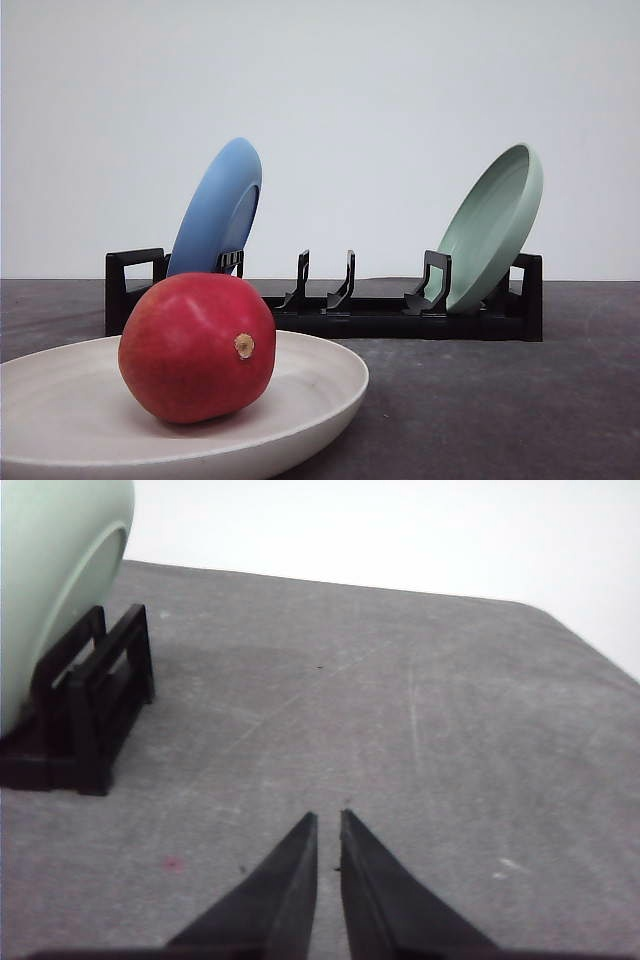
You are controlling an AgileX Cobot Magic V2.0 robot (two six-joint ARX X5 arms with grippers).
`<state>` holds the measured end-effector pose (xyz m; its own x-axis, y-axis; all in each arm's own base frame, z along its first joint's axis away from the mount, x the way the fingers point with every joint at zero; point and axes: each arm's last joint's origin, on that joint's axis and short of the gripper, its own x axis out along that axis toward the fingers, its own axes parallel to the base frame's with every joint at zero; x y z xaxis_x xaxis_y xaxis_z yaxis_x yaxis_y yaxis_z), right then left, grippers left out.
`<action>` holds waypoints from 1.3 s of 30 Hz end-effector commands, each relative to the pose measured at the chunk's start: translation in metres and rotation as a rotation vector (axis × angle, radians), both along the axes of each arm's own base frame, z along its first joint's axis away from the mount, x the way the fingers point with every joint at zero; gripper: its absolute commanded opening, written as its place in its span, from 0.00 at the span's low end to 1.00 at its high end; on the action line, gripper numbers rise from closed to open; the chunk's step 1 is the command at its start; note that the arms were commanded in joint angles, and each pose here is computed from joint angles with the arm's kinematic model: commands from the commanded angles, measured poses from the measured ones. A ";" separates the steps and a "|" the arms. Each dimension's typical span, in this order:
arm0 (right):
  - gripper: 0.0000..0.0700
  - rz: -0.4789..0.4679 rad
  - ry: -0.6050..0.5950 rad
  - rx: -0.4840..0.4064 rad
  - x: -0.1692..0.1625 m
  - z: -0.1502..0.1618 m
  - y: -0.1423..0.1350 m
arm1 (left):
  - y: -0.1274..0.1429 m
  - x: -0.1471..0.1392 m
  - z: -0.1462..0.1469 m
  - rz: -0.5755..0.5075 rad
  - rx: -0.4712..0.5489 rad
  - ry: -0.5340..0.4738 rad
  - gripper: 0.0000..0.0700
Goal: Place pomegranate in white plate
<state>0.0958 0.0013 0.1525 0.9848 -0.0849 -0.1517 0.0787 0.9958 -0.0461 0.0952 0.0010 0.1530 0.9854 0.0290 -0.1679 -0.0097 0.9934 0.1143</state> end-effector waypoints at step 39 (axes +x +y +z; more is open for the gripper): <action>0.05 0.068 -0.004 0.055 0.000 -0.001 -0.002 | 0.000 0.000 -0.004 0.002 0.000 0.009 0.03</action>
